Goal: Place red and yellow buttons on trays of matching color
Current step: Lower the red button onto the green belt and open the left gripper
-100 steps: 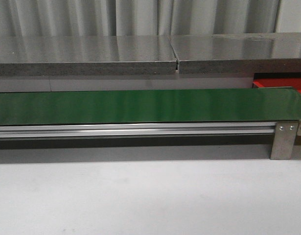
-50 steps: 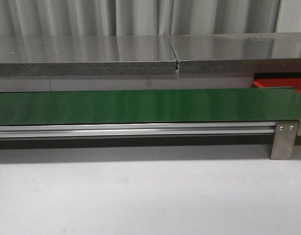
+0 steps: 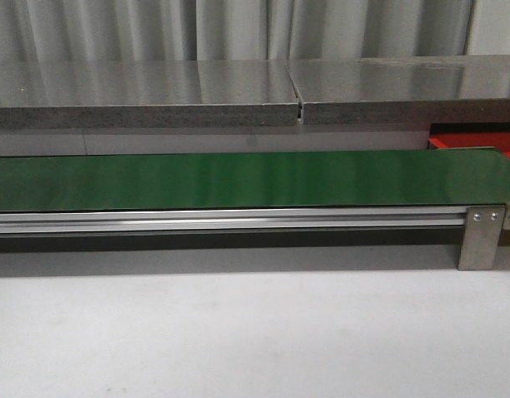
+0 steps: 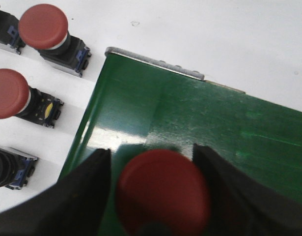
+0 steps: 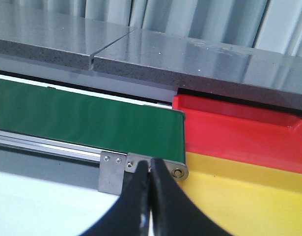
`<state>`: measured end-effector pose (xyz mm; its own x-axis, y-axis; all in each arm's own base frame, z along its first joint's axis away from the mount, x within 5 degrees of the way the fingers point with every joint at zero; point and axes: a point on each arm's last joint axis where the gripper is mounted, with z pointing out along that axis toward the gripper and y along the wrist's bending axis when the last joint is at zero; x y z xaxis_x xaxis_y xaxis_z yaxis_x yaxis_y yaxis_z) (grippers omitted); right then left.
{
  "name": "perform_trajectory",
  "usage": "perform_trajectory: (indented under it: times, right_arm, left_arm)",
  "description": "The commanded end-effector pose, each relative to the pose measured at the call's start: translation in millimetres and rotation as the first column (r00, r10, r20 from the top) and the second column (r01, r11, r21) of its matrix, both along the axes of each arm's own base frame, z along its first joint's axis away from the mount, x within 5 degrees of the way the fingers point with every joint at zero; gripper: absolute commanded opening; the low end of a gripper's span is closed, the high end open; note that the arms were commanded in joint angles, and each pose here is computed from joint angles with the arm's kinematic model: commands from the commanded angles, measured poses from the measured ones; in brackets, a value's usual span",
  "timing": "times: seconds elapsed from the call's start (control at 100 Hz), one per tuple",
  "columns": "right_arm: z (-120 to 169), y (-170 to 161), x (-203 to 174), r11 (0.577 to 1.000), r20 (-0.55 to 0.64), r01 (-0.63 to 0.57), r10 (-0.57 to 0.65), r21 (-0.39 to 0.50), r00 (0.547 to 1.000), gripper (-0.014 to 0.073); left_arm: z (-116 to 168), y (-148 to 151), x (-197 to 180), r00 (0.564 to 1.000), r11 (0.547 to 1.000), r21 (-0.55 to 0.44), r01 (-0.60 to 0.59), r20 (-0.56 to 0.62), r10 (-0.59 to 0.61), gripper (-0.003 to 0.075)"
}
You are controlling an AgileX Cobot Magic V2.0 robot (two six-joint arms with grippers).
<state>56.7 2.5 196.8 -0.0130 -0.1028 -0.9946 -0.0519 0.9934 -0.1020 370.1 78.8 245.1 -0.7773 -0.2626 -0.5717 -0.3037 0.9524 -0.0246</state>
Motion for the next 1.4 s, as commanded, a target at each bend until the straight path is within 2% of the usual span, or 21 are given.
perform_trajectory:
  times: [0.0,0.04,0.1,0.42,0.59,0.67,0.83,1.01,1.16,1.39]
  right_arm:
    - [11.3,0.9,-1.9,1.000,0.105,-0.011,0.012,-0.007,0.994,-0.0068]
    - [11.3,0.9,-1.9,1.000,0.105,-0.011,0.012,-0.007,0.994,-0.0068]
    - [11.3,0.9,-1.9,1.000,0.105,-0.011,0.012,-0.007,0.994,-0.0068]
    - [11.3,0.9,-1.9,1.000,0.105,-0.011,0.012,-0.007,0.994,-0.0068]
    - [11.3,0.9,-1.9,1.000,0.105,-0.011,0.012,-0.007,0.994,-0.0068]
    - [11.3,0.9,-1.9,1.000,0.105,-0.011,0.012,-0.007,0.994,-0.0068]
    - [11.3,0.9,-1.9,1.000,0.105,-0.011,0.012,-0.007,0.994,-0.0068]
    - [11.3,0.9,-1.9,1.000,0.105,-0.011,0.012,-0.007,0.994,-0.0068]
    - [11.3,0.9,-1.9,1.000,0.105,-0.011,0.012,-0.007,0.994,-0.0068]
    - [11.3,0.9,-1.9,1.000,0.105,-0.011,0.012,-0.007,0.994,-0.0068]
  left_arm:
    - [27.3,0.1,3.5,0.994,1.000,0.021,0.003,0.112,-0.005,0.0569]
    - [29.4,-0.4,4.5,0.993,1.000,0.022,0.004,0.119,-0.007,0.0624]
    - [33.0,-2.8,6.3,0.992,1.000,0.024,0.011,0.129,-0.014,0.0653]
    - [63.5,-24.4,18.9,0.976,0.997,0.039,0.067,0.207,-0.073,0.0652]
    - [76.6,-22.8,17.6,0.970,0.997,0.043,0.059,0.232,-0.067,0.0652]
    - [77.8,-18.3,12.4,0.978,0.998,0.037,0.045,0.203,-0.051,0.0652]
    - [74.2,-1.5,-3.0,0.992,1.000,0.020,-0.016,0.126,0.013,0.0652]
    - [60.8,22.3,-34.3,0.986,0.993,0.004,-0.119,0.123,0.117,0.0652]
    - [47.1,45.7,-70.4,0.967,0.976,0.000,-0.217,0.136,0.215,0.0652]
    - [26.6,86.1,-114.2,0.911,0.922,-0.010,-0.387,0.148,0.384,0.0652]
